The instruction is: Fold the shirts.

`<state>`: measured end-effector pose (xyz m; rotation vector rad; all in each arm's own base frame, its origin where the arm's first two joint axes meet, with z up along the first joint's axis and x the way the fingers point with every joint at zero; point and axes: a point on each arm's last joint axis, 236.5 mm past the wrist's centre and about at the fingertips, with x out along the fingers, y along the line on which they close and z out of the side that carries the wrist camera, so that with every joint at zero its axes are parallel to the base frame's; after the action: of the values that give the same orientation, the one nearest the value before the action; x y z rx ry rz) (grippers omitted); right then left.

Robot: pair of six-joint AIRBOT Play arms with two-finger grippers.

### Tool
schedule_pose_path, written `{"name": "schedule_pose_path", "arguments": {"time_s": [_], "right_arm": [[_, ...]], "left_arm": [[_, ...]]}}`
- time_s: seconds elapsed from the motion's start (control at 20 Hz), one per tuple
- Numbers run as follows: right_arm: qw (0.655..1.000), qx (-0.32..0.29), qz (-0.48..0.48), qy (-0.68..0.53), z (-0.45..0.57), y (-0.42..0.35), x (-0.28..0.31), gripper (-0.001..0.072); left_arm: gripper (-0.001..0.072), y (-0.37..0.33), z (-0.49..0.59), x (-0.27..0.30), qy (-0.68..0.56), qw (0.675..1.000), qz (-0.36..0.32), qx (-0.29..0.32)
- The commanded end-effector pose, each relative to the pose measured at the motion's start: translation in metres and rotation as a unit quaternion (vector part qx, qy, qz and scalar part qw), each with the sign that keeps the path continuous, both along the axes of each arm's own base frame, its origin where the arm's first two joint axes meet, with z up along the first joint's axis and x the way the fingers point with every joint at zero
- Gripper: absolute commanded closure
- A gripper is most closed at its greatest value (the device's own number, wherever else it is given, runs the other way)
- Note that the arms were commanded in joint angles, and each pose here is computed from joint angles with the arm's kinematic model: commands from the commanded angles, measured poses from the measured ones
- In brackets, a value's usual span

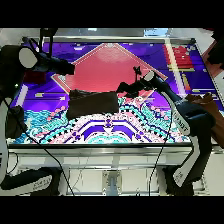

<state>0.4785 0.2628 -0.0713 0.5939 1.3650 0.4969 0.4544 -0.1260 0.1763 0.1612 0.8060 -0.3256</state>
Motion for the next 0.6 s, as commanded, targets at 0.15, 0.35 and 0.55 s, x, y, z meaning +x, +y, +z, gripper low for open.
{"name": "schedule_pose_path", "arguments": {"time_s": [0.15, 0.35, 0.55], "right_arm": [[0.994, 0.088, 0.02, 0.066, -0.025, 0.038, -0.022, 0.0043], [0.988, 0.133, 0.044, 0.059, -0.009, 0.074, -0.034, 0.0201], [0.984, 0.162, 0.048, 0.053, 0.004, 0.087, -0.035, 0.0682]], "left_arm": [[0.0695, 0.006, -0.002, 0.001, -0.001, 1.0, 0.004, 0.013], [0.0695, 0.006, -0.002, 0.001, -0.001, 1.0, 0.004, 0.014], [0.0695, 0.007, -0.003, 0.001, 0.001, 1.0, 0.004, 0.015]]}}
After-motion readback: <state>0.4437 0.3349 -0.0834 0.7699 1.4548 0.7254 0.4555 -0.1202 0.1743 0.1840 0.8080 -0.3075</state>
